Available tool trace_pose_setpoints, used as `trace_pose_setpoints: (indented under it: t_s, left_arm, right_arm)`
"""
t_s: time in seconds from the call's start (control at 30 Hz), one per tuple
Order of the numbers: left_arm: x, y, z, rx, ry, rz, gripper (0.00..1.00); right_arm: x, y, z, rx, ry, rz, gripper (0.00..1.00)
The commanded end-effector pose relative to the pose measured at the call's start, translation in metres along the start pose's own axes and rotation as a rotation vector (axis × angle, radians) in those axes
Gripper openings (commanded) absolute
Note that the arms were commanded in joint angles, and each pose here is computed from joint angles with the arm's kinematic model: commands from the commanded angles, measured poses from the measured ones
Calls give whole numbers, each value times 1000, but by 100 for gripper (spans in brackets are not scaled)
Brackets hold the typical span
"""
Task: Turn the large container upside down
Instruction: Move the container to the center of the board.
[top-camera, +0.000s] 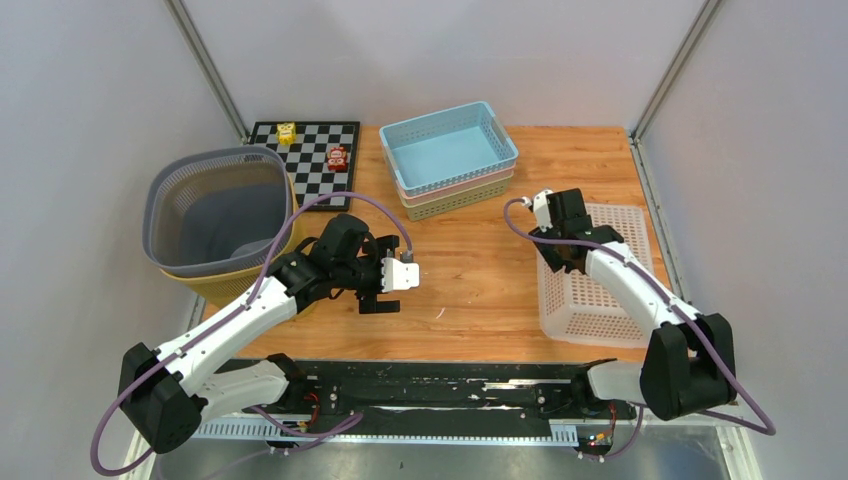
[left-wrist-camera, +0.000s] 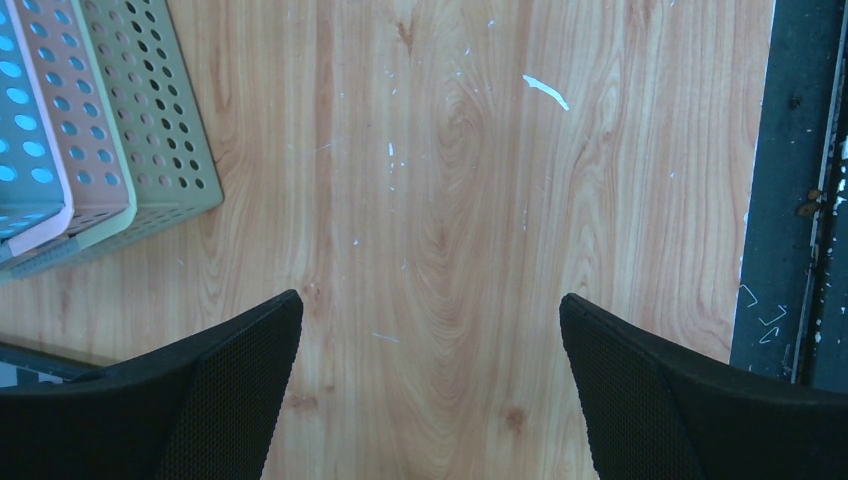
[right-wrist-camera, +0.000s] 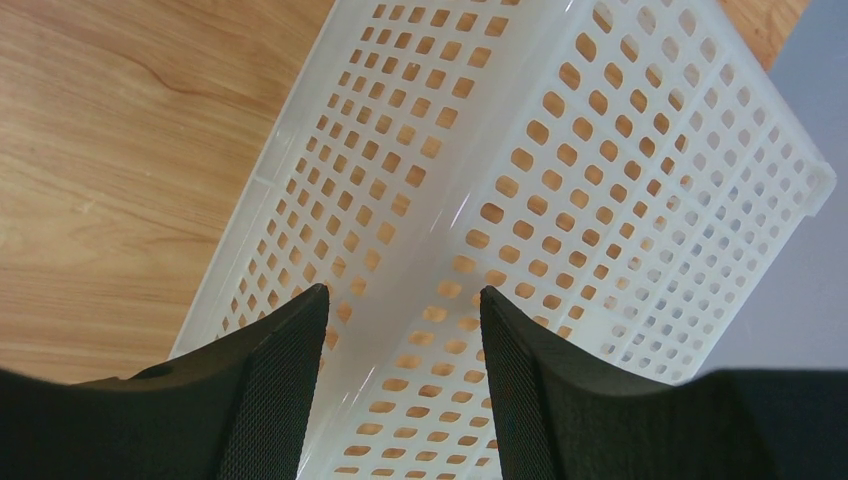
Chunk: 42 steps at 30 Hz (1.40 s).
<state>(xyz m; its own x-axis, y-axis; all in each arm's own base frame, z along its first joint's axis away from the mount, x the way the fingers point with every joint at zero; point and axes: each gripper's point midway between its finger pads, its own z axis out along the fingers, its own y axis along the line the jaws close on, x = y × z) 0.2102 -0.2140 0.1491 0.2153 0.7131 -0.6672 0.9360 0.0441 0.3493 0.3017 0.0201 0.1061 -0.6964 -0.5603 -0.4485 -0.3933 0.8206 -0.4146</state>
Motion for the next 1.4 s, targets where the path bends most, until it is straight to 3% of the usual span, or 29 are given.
trace_pose_setpoints:
  t_s: [0.0, 1.37]
  left_arm:
    - [-3, -5, 1, 23, -11, 9, 100]
    - [-1, -4, 2, 27, 0, 4, 100]
  right_arm:
    - [50, 8, 0, -81, 148, -31, 59]
    - [94, 13, -9, -132, 209, -73, 59]
